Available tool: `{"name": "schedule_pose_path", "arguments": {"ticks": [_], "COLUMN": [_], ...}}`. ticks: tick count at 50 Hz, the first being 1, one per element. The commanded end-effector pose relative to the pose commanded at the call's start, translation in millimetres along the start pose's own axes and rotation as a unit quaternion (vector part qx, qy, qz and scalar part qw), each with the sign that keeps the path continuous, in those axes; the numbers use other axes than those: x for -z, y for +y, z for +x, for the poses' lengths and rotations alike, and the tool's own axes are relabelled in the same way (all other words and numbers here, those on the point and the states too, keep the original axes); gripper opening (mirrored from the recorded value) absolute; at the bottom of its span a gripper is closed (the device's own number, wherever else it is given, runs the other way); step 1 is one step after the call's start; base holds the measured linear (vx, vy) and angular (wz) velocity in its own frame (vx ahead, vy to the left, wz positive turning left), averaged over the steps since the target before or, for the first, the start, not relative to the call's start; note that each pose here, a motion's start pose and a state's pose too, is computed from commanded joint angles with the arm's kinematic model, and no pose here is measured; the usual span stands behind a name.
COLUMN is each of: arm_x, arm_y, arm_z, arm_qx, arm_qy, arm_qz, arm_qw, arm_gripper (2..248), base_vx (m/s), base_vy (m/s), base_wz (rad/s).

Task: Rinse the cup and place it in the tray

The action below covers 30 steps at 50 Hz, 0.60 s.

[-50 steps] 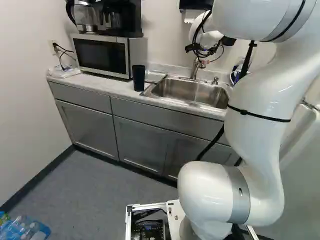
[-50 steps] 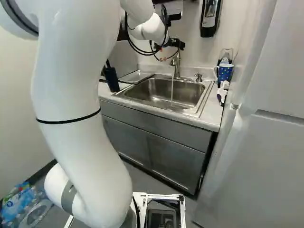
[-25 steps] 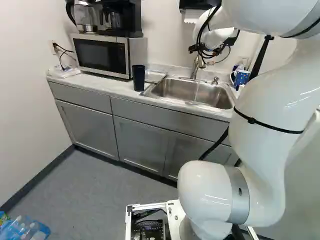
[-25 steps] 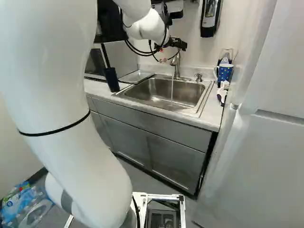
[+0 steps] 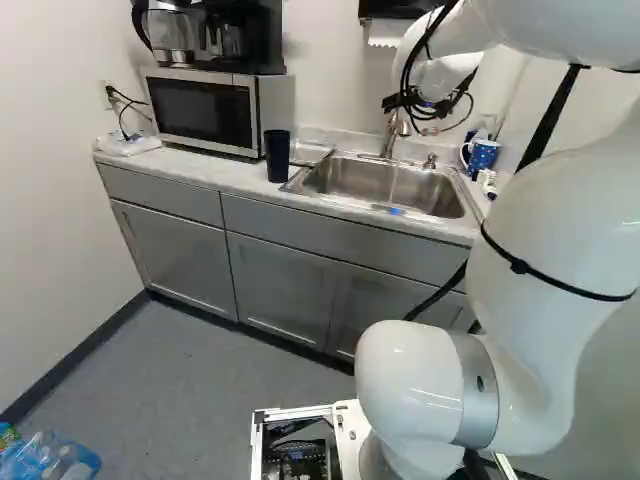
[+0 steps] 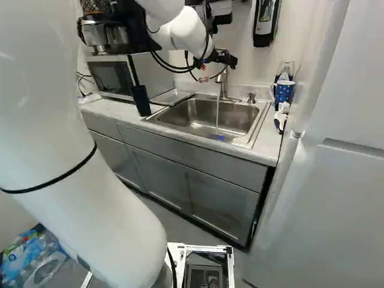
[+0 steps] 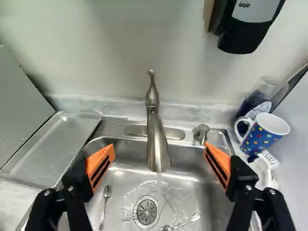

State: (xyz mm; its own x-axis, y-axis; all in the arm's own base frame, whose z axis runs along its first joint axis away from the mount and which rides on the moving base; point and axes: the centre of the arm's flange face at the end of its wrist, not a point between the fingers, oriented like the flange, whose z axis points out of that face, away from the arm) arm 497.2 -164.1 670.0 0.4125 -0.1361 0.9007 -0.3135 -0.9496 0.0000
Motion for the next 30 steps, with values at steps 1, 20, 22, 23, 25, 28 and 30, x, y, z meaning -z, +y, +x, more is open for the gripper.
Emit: {"name": "schedule_pose_path", "arguments": {"ticks": [1,20,22,23,25,28,30], "arm_x": [2,36,39,41,44,48,50], "arm_y": [0.5,9.8,10.6,11.0,11.7,12.8,13.4], "arm_z": [-1.2,-26.0,-28.6,-29.9,-32.4,-36.0,-38.3], "arm_qx": [0.0,-0.005,-0.005,-0.006,-0.006,-0.007,-0.007], "arm_qy": [-0.002,-0.043,-0.047,-0.05,-0.054,-0.062,-0.067], "arm_qz": [0.0,-0.009,-0.01,-0.01,-0.011,-0.012,-0.013], "arm_qw": [1.0,0.999,0.9988,0.9987,0.9984,0.998,0.9977], "arm_gripper": [247,247,247,247,247,247,247], "base_vx": [0.0,0.0,0.0,0.0,0.0,0.0,0.0], "base_vy": [0.0,0.0,0.0,0.0,0.0,0.0,0.0], "base_wz": [0.0,0.0,0.0,0.0,0.0,0.0,0.0]}}
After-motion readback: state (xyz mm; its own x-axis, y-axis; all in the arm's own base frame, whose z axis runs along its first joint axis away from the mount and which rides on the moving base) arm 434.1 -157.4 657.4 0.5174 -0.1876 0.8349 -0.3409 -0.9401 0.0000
